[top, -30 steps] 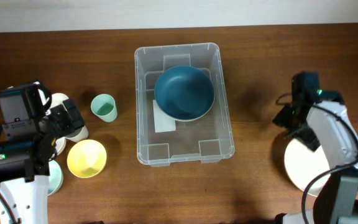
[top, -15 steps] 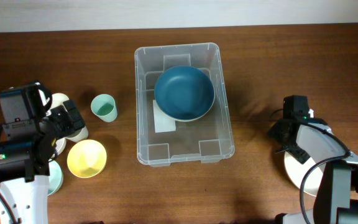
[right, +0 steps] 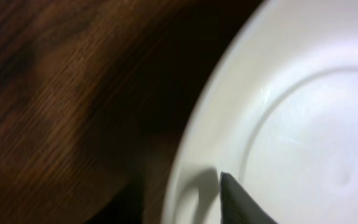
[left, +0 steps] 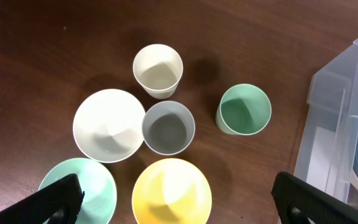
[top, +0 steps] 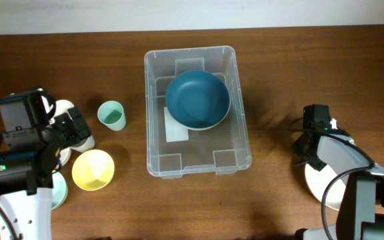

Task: Pack container
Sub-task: 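Move the right gripper to the white plate and grasp its edge, then lower the white plate onto the blue bowl in the container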

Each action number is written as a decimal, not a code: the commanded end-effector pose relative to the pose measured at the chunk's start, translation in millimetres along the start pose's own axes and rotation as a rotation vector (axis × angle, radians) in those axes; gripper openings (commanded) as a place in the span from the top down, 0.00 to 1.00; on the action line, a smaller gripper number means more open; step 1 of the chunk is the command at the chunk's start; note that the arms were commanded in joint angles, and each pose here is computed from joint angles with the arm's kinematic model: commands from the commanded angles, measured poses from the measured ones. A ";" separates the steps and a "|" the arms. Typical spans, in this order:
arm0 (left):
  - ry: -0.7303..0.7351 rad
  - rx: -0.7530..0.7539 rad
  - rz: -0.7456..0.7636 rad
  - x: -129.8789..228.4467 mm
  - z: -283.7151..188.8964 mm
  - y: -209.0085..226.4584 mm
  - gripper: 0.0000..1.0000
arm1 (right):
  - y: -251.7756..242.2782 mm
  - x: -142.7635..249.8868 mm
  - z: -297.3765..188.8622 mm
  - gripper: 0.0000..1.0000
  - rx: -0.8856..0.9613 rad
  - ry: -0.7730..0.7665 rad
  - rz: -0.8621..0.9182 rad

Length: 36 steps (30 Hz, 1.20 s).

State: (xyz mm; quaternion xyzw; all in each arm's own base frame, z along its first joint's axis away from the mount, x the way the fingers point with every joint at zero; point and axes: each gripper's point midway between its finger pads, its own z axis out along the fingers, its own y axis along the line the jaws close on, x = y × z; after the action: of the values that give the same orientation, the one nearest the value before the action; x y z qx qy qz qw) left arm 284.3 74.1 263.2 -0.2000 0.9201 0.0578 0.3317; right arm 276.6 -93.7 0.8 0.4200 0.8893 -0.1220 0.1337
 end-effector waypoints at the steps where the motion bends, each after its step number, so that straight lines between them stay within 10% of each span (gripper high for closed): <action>1: -0.003 0.001 -0.018 -1.6 -1.1 1.0 0.01 | -4.7 -0.8 2.4 0.72 0.019 -0.008 0.013; 6: -0.003 0.001 -0.018 -1.6 -1.1 1.0 0.00 | 0.1 -5.6 2.3 0.76 -0.002 -0.026 0.020; 9: -0.003 0.001 -0.018 -1.6 -1.1 1.0 0.01 | 5.0 -12.6 -0.8 0.96 -0.016 -0.041 0.011; 20: -0.004 0.000 -0.018 -1.8 -1.1 1.0 0.01 | 61.5 -75.7 -78.7 0.96 -0.179 -0.156 -0.197; 27: -0.004 0.000 -0.018 -1.7 -1.1 1.0 0.01 | 149.2 -96.7 -205.0 0.96 -0.376 -0.397 -0.612; 36: -0.003 0.000 -0.018 -1.6 -1.1 1.1 0.01 | 249.0 6.9 -330.8 0.96 -0.612 -0.731 -1.318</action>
State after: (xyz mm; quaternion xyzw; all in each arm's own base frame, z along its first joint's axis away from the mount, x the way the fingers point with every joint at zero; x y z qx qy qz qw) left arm 284.3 74.1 263.1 -0.2000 0.9202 0.0578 0.3315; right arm 435.5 137.2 266.8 -0.1782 0.8930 -0.0344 0.4119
